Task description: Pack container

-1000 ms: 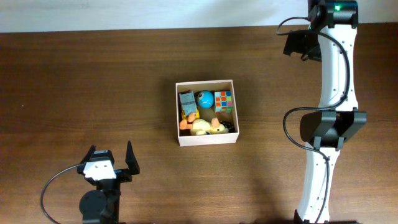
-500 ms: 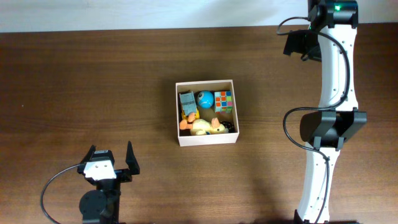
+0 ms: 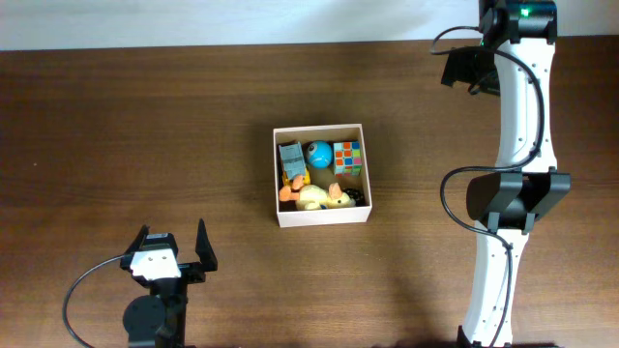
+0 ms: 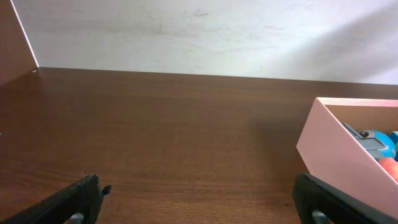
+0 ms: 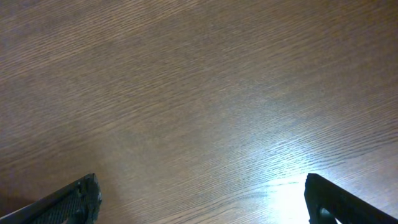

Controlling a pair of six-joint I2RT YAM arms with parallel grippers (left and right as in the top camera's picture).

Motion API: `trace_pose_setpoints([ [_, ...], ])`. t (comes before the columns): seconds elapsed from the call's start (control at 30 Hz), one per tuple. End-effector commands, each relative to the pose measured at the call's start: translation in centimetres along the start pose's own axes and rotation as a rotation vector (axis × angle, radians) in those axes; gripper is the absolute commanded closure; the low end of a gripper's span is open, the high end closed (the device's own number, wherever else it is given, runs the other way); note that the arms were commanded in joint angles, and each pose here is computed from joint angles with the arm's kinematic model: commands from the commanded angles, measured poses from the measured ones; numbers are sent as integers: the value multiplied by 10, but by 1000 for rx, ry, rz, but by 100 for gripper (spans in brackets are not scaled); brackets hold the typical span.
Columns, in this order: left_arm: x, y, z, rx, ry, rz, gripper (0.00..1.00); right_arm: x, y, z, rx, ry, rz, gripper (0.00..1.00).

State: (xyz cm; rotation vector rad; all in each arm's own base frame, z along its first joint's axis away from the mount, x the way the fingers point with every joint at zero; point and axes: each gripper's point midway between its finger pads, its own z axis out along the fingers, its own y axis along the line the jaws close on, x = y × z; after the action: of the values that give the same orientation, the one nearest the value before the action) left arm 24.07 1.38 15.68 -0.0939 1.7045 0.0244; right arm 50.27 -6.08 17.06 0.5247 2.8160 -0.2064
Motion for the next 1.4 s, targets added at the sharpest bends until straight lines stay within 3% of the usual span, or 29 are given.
trace_pose_setpoints([
  [0.0, 4, -4, 0, 22, 2, 20, 1, 0, -2, 6, 27, 2, -1, 1],
  [0.1, 4, -4, 0, 22, 2, 20, 1, 0, 1, 2, 9, -1, 2, 1],
  [0.27, 4, -4, 0, 22, 2, 20, 1, -3, 16, -50, -150, -70, 14, 1],
  [0.6, 4, -4, 0, 22, 2, 20, 1, -5, 6, -221, -289, -485, -1, 1],
  [0.8, 4, -4, 0, 22, 2, 20, 1, 15, -2, -284, -360, -749, -36, 1],
  [1.17, 4, -4, 0, 22, 2, 20, 1, 126, -28, -244, -445, -969, -32, 1],
  [1.37, 4, -4, 0, 22, 2, 20, 1, 190, -18, -195, -491, -1129, -237, 1],
])
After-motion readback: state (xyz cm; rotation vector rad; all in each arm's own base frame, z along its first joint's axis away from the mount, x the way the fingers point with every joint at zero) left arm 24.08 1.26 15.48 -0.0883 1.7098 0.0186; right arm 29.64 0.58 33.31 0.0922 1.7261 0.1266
